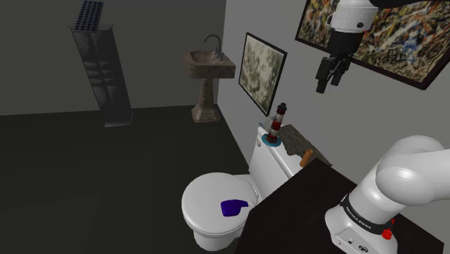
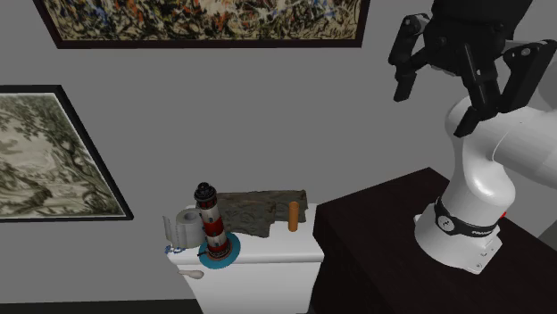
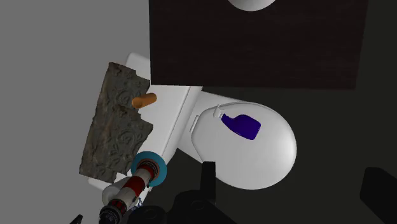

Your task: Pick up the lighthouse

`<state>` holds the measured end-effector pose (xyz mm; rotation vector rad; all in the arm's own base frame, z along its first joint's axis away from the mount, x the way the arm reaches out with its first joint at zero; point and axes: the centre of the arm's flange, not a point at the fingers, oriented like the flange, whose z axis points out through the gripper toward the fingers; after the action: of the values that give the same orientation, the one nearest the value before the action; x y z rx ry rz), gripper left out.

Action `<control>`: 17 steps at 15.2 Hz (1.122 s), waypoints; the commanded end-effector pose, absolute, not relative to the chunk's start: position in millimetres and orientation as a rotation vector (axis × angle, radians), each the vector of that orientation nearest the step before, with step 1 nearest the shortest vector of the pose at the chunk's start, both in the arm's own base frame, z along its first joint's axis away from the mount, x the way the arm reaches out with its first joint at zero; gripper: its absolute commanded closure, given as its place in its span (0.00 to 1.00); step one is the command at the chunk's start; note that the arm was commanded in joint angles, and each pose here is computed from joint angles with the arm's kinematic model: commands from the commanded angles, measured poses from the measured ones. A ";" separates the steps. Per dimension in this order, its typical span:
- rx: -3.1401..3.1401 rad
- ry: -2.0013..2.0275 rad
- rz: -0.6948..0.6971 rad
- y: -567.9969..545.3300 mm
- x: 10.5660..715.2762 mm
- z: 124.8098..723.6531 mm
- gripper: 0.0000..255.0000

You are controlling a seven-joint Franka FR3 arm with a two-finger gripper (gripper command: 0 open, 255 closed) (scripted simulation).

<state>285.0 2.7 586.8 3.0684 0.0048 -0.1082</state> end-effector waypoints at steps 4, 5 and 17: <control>3.064 0.056 -0.143 -24.8 309.2 568.2 0.00; 3.062 0.072 -0.154 -33.8 317.4 561.9 0.00; 3.029 0.274 -0.291 -135.1 418.6 481.1 0.00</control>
<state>409.9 -129.5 487.5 3.0337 0.2549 -0.2795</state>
